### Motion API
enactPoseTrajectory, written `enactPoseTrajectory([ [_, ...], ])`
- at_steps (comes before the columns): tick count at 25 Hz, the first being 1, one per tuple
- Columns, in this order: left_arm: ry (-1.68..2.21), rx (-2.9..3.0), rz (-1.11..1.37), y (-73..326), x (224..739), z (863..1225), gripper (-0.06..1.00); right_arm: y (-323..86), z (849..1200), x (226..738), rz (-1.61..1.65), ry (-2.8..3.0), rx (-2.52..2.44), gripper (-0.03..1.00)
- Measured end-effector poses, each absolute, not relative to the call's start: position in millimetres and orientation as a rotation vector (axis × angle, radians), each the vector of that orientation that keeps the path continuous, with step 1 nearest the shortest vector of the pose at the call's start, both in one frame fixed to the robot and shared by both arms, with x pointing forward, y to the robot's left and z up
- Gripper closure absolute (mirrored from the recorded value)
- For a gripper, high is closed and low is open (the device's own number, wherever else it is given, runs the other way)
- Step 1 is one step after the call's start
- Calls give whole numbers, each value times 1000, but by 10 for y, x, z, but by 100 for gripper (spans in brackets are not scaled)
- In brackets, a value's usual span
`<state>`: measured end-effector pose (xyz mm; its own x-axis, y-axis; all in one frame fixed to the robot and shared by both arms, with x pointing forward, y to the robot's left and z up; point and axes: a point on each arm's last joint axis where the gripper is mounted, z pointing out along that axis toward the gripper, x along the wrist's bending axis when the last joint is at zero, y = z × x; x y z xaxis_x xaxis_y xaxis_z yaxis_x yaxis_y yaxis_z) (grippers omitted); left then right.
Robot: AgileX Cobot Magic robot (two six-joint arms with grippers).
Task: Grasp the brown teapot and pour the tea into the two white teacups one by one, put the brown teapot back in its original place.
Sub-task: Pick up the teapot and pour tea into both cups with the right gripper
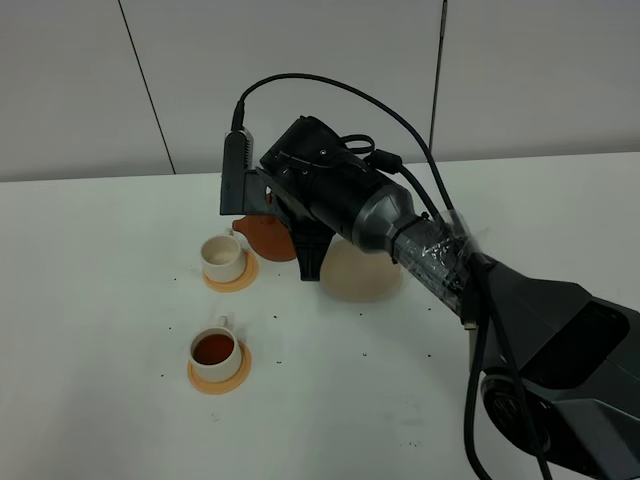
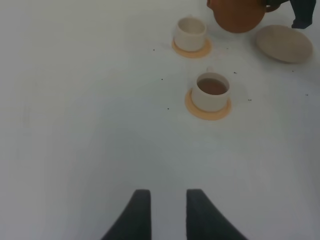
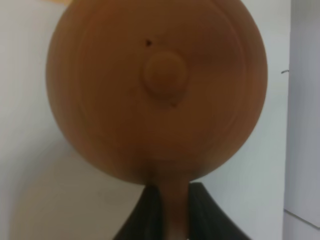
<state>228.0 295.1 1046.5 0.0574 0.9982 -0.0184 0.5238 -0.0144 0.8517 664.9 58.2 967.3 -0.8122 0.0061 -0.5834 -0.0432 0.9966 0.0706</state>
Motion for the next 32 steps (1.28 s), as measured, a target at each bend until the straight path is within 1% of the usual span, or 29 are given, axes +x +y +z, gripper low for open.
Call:
enactPoseTrajectory([
  [18, 1553, 1627, 848, 2951, 2280, 10465, 70, 768, 9711, 6486, 15, 2439, -138, 87],
  [32, 1553, 1627, 848, 2951, 2280, 10465, 70, 779, 9739, 6480, -46, 2388, -183, 87],
])
